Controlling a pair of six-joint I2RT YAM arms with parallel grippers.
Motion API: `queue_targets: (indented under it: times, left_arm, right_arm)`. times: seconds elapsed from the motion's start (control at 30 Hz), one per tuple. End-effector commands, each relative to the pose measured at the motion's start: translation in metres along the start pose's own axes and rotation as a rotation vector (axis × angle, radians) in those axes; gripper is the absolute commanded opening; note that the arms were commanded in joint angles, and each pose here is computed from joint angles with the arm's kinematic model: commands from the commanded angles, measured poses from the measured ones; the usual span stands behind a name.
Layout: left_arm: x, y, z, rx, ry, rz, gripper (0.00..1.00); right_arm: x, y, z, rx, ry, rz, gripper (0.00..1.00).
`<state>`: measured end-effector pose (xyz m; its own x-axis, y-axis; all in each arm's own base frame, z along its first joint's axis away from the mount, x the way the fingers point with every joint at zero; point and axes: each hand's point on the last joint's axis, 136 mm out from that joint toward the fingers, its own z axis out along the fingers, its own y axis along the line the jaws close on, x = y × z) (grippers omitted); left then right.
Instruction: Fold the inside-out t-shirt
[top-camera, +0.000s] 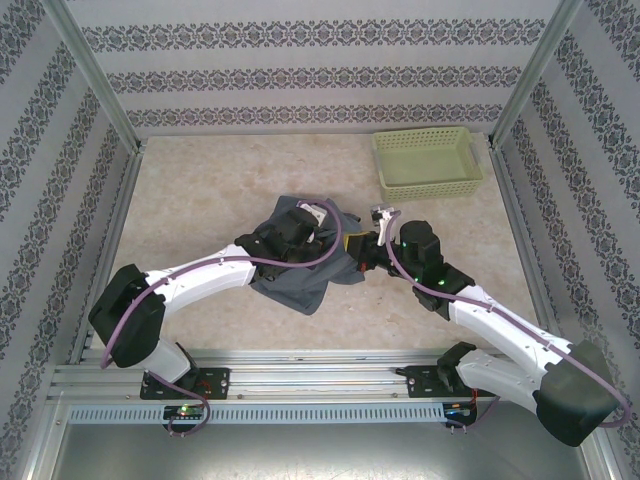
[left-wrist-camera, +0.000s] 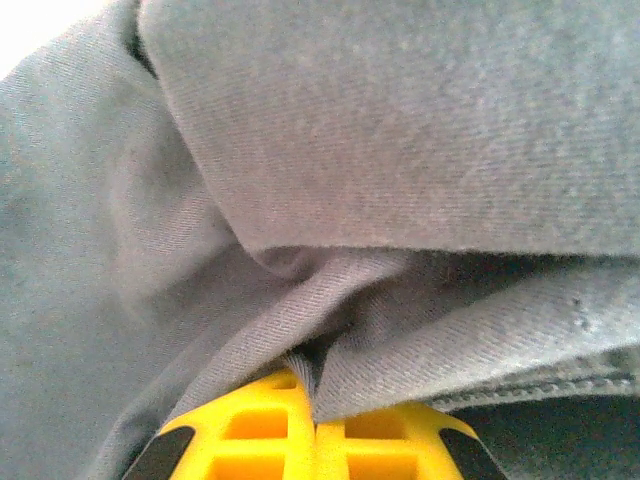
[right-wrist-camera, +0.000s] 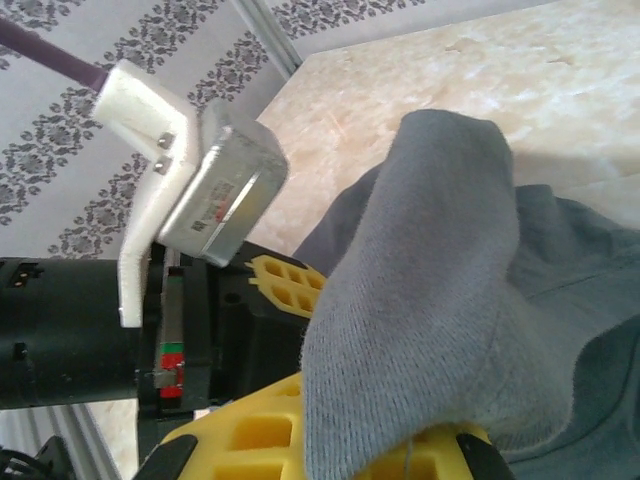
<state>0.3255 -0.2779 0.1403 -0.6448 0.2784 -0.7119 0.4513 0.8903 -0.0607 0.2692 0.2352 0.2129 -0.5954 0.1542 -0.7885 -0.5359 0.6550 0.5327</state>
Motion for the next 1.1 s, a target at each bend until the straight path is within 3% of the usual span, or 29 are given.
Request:
queue_targets:
  times: [0.0,0.13,0.33,0.53,0.63,0.77,0.87,1.07]
  left_arm:
    - [-0.019,0.008,-0.018,-0.035,-0.076,0.000,0.00]
    - [-0.024,0.017,-0.020,-0.035,-0.095,-0.053,0.00]
    - [-0.049,0.023,0.009,-0.012,-0.059,-0.098,0.00]
    - [-0.061,0.012,0.044,0.040,0.017,-0.114,0.00]
    - [-0.060,0.009,0.048,0.058,0.031,-0.116,0.00]
    - [-0.060,0.011,0.047,0.079,0.026,-0.145,0.00]
    - [-0.060,0.016,0.047,0.112,0.020,-0.193,0.00]
    - [-0.063,0.020,0.050,0.204,0.024,-0.291,0.00]
  right_arm:
    - [-0.014,-0.011,-0.003,0.054,-0.040,0.028,0.00]
    - [-0.007,-0.028,-0.002,0.092,-0.020,0.062,0.00]
    - [0.021,-0.063,0.003,0.232,0.058,0.077,0.01]
    - [0.029,-0.092,-0.006,0.399,0.105,0.036,0.25]
    - [0.017,-0.086,-0.014,0.426,0.089,-0.032,0.45]
    - [-0.002,-0.054,-0.019,0.363,0.051,-0.154,0.59]
    - [-0.007,-0.019,-0.009,0.248,0.034,-0.201,0.60]
    - [0.016,0.004,0.046,0.071,0.072,-0.039,0.56]
